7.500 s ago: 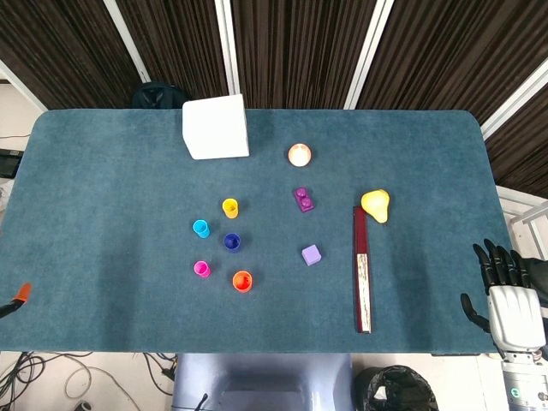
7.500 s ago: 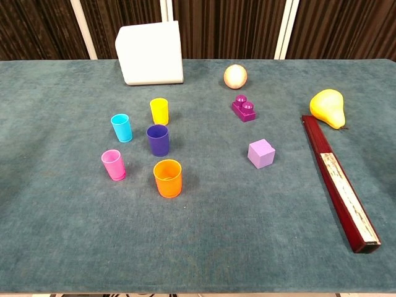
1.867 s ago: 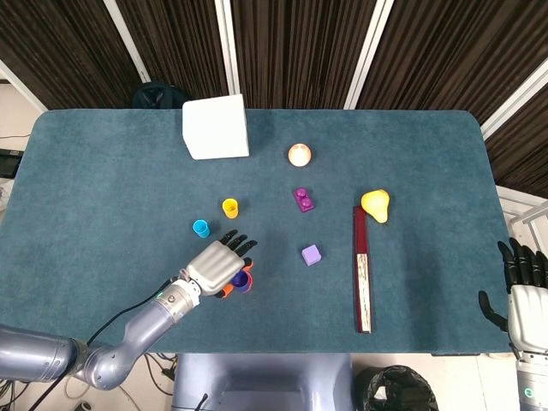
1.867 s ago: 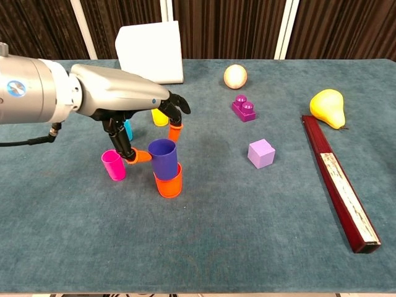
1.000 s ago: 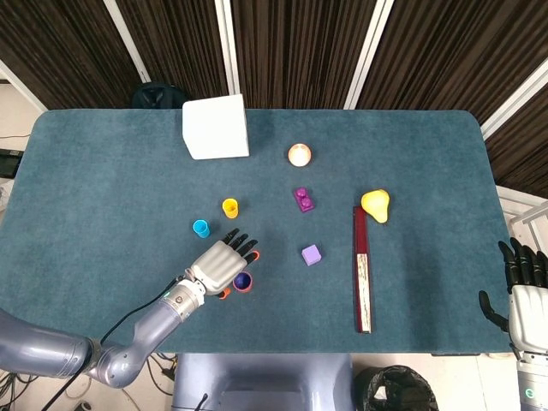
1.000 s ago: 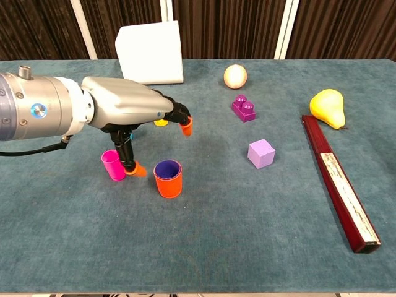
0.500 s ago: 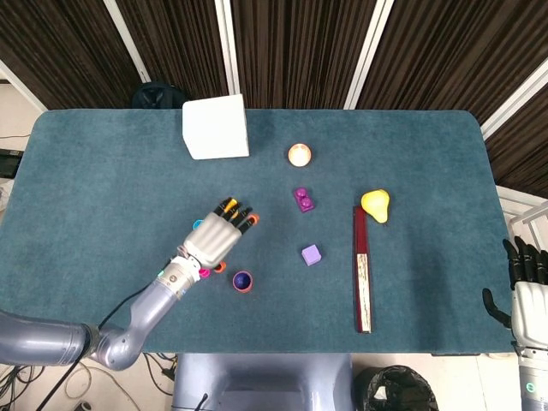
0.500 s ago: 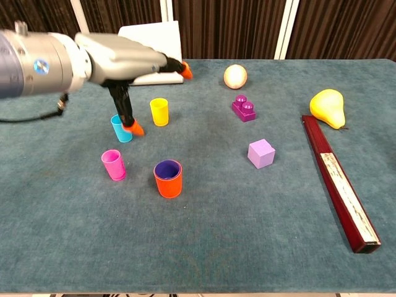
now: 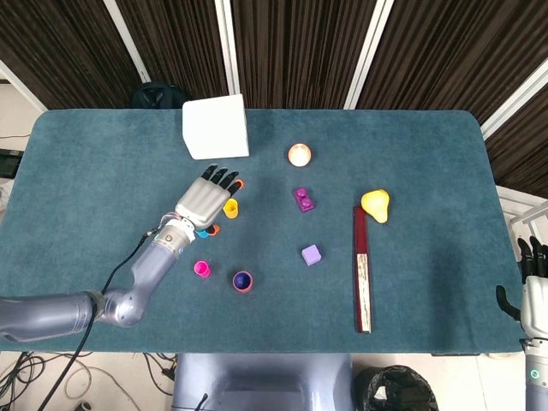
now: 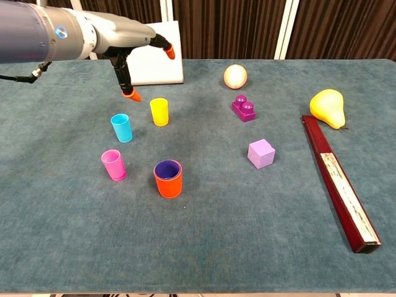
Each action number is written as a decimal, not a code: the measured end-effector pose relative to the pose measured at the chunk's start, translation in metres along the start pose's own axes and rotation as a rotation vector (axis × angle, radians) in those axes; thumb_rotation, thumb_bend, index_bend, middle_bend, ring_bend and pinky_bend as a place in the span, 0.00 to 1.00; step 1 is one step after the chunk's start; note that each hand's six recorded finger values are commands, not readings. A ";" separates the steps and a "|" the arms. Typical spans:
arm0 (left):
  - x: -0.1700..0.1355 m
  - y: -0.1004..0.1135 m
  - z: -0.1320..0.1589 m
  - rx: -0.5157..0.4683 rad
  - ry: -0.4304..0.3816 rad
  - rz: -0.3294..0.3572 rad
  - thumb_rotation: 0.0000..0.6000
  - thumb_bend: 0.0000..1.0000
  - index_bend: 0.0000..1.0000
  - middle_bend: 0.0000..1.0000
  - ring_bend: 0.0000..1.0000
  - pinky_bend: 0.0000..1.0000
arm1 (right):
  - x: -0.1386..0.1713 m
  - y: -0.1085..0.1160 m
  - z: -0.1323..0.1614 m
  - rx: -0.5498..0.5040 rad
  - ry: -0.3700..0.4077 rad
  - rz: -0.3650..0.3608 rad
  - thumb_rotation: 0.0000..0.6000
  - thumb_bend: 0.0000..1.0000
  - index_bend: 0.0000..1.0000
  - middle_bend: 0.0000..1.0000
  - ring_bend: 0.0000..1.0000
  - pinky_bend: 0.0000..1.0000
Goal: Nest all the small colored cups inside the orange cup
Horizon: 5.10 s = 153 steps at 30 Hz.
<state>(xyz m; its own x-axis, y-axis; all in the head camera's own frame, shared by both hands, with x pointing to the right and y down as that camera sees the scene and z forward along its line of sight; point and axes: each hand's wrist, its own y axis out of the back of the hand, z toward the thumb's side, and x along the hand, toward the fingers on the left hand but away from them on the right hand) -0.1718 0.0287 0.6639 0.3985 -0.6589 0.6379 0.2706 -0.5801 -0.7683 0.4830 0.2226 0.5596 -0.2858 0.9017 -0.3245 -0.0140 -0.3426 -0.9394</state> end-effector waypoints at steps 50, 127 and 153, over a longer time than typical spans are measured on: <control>0.071 -0.055 -0.008 -0.069 0.045 -0.066 1.00 0.31 0.41 0.07 0.00 0.00 | -0.004 -0.001 -0.010 0.037 -0.043 -0.035 1.00 0.42 0.04 0.00 0.04 0.01; -0.072 -0.031 0.073 0.025 -0.323 -0.117 1.00 0.34 0.45 0.09 0.00 0.00 | -0.001 0.021 -0.018 -0.025 -0.074 -0.105 1.00 0.42 0.04 0.00 0.04 0.01; -0.069 -0.048 0.082 0.072 -0.334 -0.147 1.00 0.29 0.11 0.06 0.00 0.00 | -0.001 0.022 -0.019 -0.029 -0.078 -0.106 1.00 0.42 0.04 0.00 0.04 0.01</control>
<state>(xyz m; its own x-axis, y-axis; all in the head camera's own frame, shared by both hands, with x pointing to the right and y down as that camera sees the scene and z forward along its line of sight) -0.1399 0.1408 0.6523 0.6119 -0.3716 0.6982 0.4024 -0.6137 -0.6793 0.5014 0.2193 0.5375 -0.3580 0.9088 -0.2143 -0.0212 -0.2373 -0.9712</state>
